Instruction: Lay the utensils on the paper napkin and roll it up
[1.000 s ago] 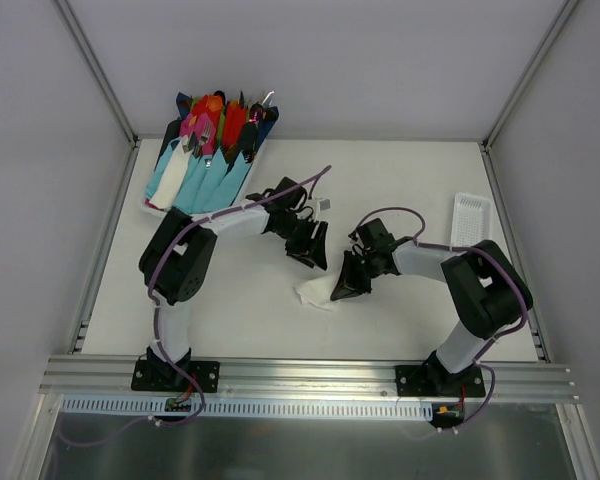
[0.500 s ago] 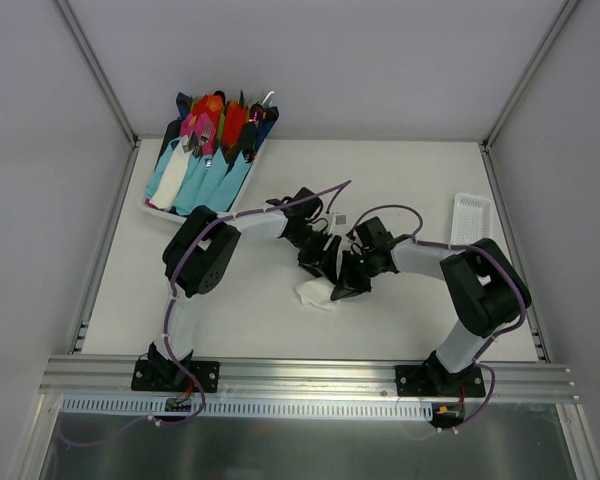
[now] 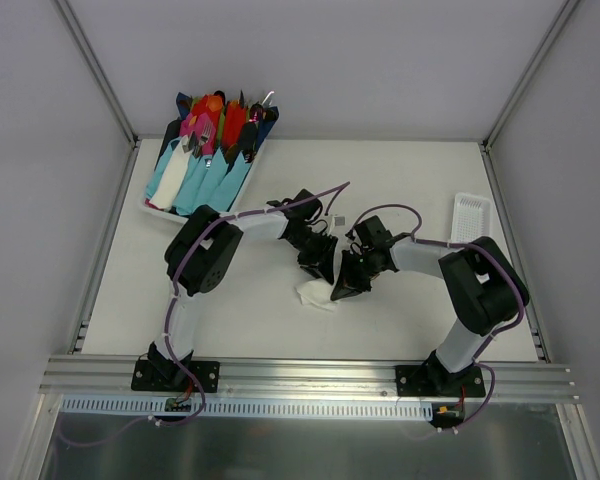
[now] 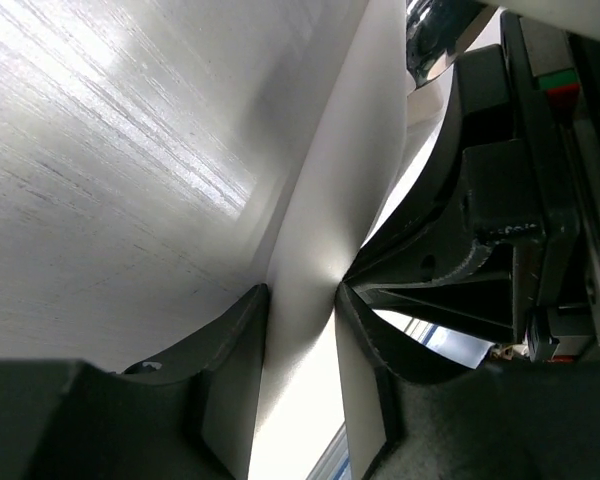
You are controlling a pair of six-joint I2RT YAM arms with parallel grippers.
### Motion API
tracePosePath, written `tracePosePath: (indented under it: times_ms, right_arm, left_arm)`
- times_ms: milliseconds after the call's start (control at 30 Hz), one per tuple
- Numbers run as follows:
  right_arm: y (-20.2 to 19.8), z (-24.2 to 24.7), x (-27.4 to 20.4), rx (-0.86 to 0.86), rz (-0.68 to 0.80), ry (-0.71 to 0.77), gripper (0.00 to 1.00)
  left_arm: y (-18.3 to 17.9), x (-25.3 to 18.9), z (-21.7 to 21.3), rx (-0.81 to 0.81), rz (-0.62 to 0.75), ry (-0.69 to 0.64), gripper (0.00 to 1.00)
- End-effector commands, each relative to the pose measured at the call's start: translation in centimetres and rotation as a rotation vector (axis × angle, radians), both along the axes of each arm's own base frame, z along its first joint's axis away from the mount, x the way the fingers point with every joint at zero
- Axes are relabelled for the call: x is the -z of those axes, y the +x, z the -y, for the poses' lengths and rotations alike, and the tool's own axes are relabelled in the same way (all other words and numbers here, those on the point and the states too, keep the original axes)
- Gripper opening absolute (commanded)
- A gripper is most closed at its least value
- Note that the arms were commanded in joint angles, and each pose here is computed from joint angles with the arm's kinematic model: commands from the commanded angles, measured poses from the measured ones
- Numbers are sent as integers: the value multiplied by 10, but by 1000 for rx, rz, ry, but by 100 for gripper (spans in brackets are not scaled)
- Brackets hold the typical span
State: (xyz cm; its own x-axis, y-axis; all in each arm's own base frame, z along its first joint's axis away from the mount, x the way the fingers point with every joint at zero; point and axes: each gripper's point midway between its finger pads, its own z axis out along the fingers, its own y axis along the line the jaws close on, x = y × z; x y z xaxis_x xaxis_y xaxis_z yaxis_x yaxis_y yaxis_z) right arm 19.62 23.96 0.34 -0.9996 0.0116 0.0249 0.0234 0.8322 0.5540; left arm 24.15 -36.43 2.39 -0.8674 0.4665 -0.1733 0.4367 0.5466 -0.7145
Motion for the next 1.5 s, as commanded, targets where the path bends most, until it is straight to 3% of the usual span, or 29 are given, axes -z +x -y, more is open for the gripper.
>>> tracePosePath:
  times_ms: [0,200,333,533,800,1167,1467]
  right_arm:
    - [-40,87,66,-37,-85,-436,0]
    - [-40,87,65,-34,-84,-436,0]
    - [-36,85,60,-25,-62,-422,0]
    - [-19,72,35,17,32,-337,0]
    - [10,61,-13,126,184,-204,14]
    - [23,59,-33,294,243,-21,53]
    - [34,38,-47,364,290,170,67]
  left_arm:
    - [-26,50,-19,18,-63,158,32]
    - [-27,52,-21,13,-71,174,18]
    - [-27,51,-21,7,-79,171,0]
    - [-20,40,-21,-9,-94,130,0]
    - [4,8,-17,-45,-29,37,0]
    - [12,-11,-14,-78,-29,-31,0]
    - [28,-37,-17,-134,-44,-114,0]
